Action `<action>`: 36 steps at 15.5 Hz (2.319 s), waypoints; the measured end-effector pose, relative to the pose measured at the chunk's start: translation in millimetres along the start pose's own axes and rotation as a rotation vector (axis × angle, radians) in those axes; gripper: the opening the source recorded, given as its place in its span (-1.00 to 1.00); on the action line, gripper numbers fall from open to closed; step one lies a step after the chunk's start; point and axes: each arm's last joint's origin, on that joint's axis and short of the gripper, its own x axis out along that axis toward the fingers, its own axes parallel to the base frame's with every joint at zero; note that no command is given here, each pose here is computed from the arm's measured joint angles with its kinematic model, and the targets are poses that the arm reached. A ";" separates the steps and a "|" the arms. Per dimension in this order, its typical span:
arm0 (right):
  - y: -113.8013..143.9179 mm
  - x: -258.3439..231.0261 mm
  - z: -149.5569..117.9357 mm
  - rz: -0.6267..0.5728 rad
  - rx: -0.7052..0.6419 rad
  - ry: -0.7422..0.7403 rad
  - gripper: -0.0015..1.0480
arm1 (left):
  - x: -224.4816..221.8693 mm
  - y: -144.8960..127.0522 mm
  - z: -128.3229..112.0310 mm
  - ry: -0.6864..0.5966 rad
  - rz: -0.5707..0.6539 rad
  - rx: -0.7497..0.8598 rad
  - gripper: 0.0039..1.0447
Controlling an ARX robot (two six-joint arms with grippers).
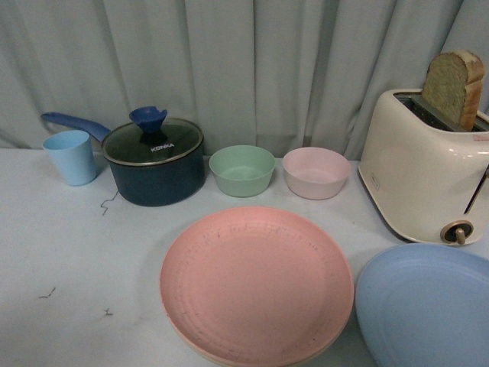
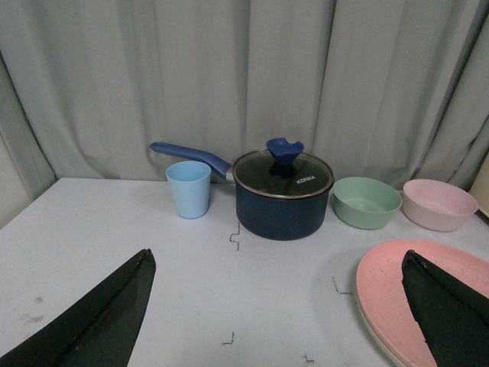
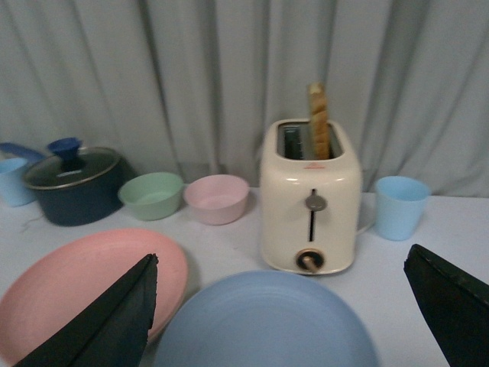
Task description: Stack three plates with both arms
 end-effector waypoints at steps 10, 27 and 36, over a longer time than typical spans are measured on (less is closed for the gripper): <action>-107.1 134.2 -41.5 -0.226 0.249 0.440 0.87 | 0.0 0.0 0.0 0.000 0.000 0.000 0.88; -65.1 168.7 -109.4 -0.213 0.257 0.828 -0.28 | 0.0 0.0 0.0 0.000 0.000 0.000 0.88; -69.7 161.2 -108.4 -0.199 0.270 0.824 -0.95 | 0.0 0.0 0.0 0.000 -0.001 0.000 0.88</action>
